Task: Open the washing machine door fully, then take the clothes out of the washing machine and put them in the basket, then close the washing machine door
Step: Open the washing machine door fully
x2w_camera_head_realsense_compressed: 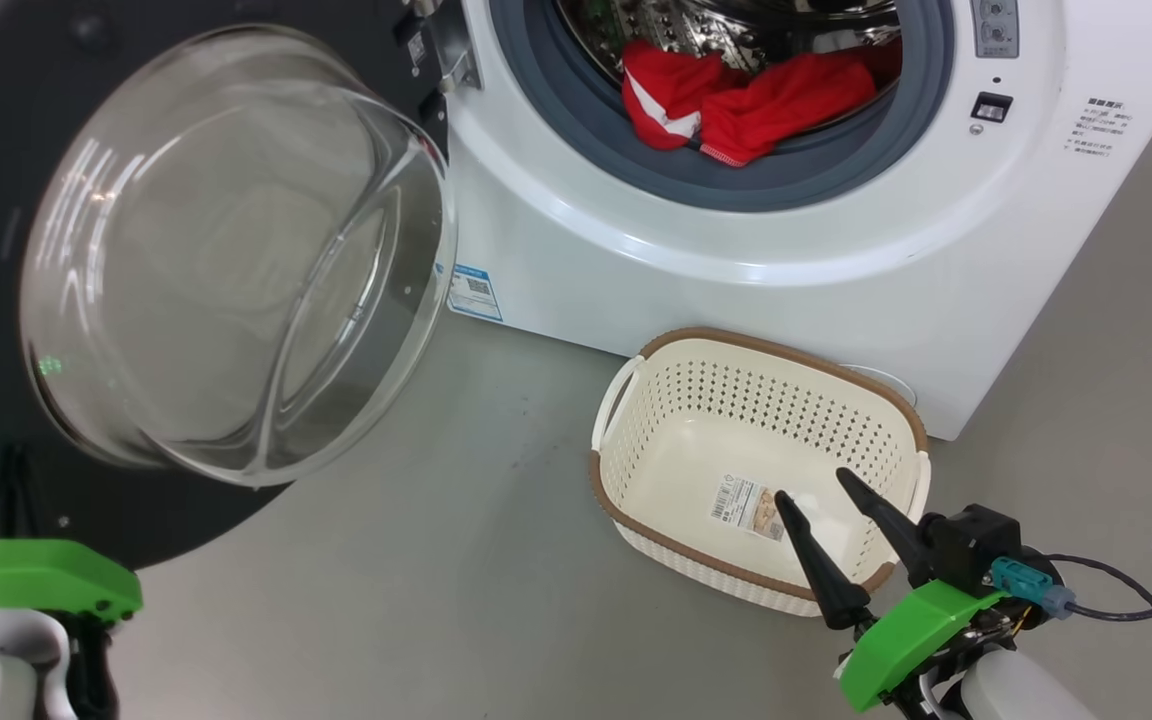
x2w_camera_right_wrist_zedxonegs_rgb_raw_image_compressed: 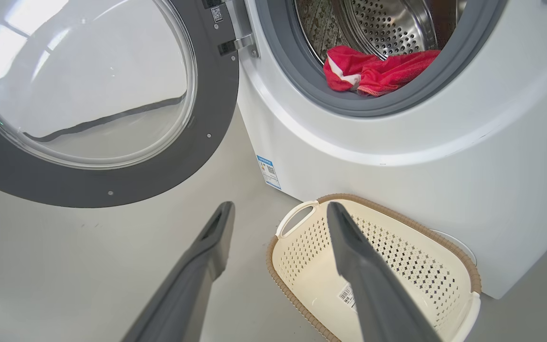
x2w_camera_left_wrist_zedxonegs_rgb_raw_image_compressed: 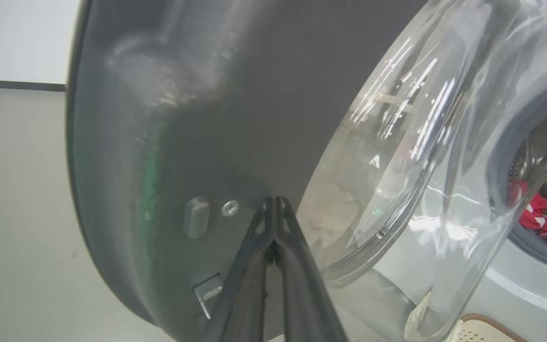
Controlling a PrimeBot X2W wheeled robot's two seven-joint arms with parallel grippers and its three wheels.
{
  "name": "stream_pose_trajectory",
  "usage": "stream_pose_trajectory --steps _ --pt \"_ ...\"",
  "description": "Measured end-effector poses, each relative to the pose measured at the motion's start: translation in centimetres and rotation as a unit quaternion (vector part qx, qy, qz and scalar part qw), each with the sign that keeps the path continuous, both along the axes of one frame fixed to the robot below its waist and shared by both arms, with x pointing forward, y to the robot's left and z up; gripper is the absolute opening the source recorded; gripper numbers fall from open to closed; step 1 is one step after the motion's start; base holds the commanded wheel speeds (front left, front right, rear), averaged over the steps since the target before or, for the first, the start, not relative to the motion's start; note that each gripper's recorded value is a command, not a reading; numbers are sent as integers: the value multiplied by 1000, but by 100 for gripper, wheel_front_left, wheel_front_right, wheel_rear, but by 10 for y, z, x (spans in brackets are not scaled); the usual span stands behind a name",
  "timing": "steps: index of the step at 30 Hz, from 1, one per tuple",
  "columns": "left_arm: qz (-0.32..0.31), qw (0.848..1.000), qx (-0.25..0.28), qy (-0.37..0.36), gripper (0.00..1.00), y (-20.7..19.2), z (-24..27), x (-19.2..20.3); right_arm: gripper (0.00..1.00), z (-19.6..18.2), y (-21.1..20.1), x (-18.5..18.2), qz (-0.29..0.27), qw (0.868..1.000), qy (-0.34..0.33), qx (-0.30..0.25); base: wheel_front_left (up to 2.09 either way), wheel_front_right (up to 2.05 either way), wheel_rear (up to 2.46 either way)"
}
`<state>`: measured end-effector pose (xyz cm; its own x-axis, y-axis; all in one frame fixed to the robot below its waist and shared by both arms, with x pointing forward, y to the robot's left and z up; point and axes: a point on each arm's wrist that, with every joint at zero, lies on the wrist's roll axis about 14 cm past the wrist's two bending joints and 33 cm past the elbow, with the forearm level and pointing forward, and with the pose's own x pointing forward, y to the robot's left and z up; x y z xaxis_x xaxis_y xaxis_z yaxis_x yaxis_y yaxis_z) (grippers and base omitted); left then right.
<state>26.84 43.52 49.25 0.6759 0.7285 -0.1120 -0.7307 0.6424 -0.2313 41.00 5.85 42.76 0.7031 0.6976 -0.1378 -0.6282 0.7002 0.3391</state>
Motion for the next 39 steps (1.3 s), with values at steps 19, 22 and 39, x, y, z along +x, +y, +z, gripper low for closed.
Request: stream_pose_trajectory --steps 19,22,39 --pt "19 1000 3 9 0 27 2 15 100 -10 -12 4 -1 1000 1 -19 0 0 0" --pt "17 1000 4 5 0 27 3 15 100 -8 -14 4 -2 1000 -1 -20 0 0 0" --pt "-16 984 92 -154 100 5 103 25 100 21 -30 9 -50 998 -27 1 0 0 0"
